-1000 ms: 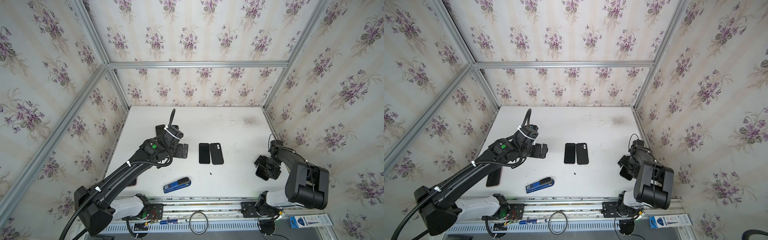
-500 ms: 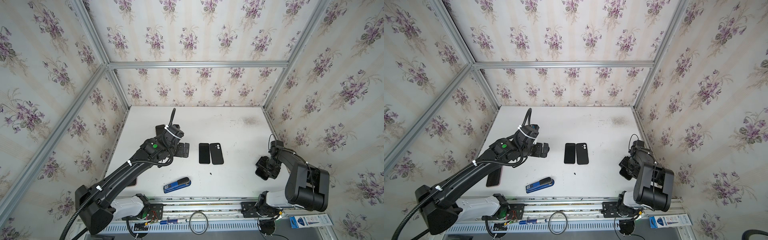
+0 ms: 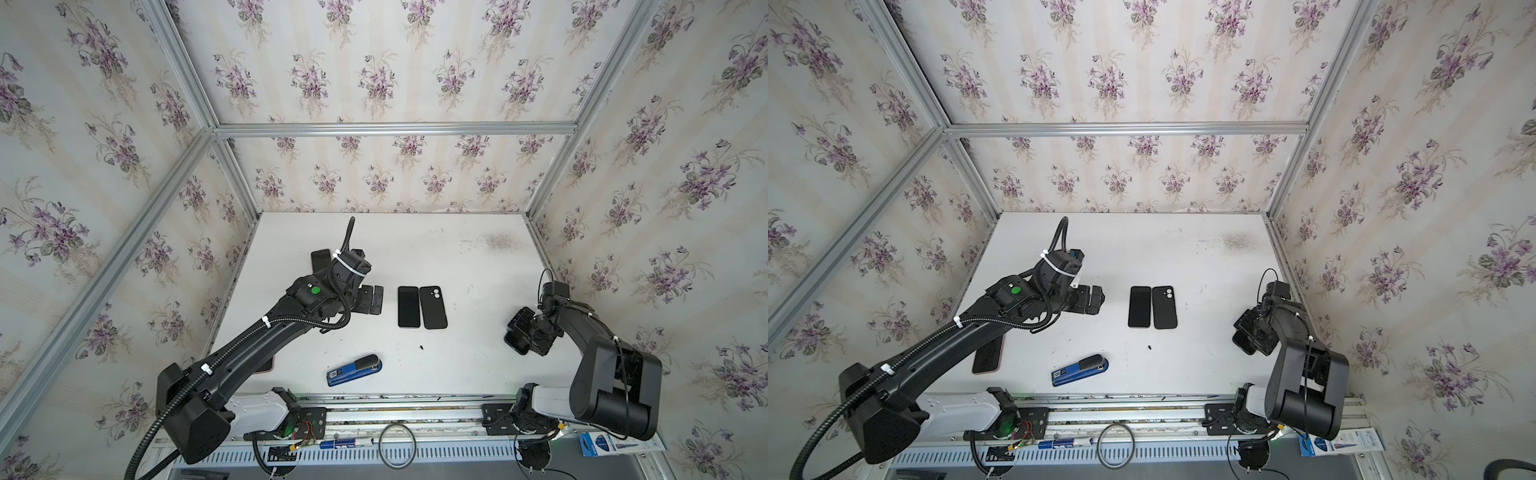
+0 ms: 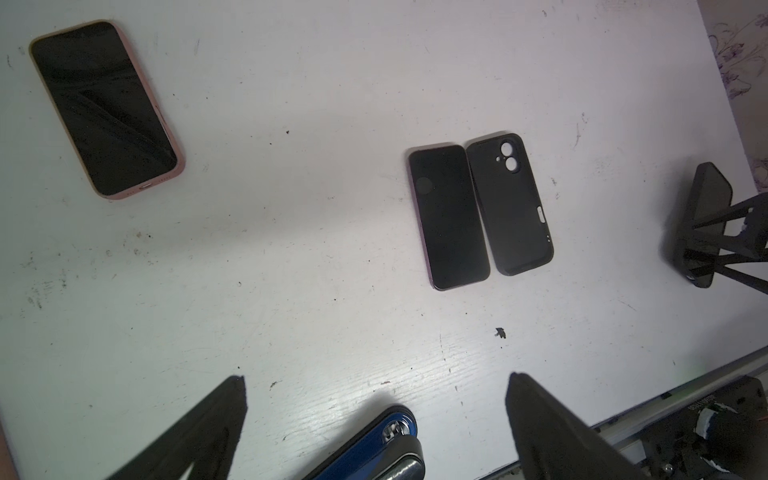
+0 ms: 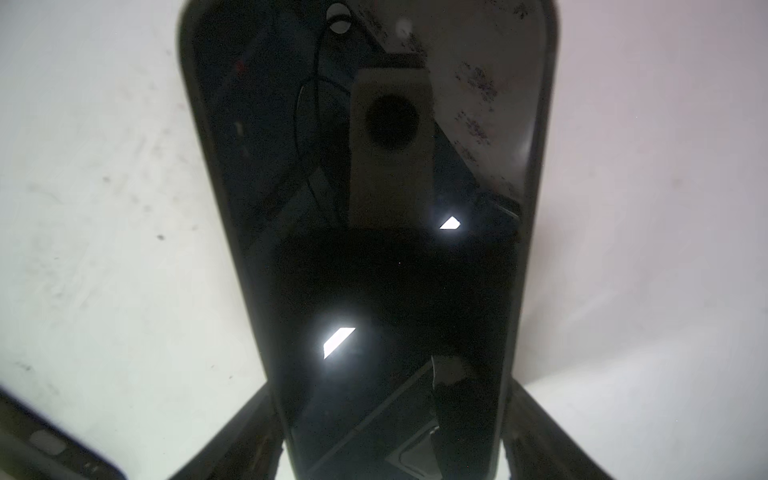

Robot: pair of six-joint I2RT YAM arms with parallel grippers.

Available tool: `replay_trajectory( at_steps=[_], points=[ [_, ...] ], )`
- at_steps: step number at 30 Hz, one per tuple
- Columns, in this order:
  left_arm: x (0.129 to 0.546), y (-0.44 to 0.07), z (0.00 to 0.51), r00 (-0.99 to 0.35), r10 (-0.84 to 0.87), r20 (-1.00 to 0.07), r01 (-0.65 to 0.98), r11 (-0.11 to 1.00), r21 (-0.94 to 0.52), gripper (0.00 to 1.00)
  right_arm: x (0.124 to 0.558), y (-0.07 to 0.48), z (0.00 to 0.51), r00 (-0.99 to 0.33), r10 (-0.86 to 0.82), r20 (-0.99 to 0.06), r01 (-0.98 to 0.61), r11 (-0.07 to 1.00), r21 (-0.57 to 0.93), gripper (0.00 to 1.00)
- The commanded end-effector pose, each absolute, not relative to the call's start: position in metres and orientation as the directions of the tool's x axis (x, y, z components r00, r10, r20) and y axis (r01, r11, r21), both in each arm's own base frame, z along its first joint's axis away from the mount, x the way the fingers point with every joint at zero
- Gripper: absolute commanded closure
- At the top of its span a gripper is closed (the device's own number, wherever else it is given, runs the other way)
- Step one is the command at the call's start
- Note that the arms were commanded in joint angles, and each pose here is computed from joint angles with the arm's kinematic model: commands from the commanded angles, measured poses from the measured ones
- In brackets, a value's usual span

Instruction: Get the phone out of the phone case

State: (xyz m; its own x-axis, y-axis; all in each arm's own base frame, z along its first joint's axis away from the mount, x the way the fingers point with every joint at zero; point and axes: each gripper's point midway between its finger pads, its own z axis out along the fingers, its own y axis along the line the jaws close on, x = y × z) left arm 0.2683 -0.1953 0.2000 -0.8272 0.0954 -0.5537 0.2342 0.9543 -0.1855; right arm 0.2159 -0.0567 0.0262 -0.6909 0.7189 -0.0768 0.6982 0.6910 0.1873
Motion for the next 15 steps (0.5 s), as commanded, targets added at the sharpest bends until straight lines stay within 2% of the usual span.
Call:
replay_trajectory(
  at_steps=[1,7,15],
  points=[
    [0.273,-0.204,0.205,-0.819,0.071,-0.57,0.239,0.944,-0.227,0.0,0.228,-0.048,0.039,-0.713,0.692,-0.107,0.653,0.712,0.258,0.64],
    [0.278,-0.219,0.207,-0.818,0.064,-0.571,0.263,0.926,-0.273,0.0,0.242,-0.024,0.068,-0.785,0.583,-0.209,0.523,0.805,0.279,0.68],
    [0.29,-0.254,0.228,-0.812,0.034,-0.583,0.32,0.861,-0.396,0.0,0.265,0.046,0.119,-0.854,0.35,-0.384,0.247,0.924,0.292,0.71]
  ],
)
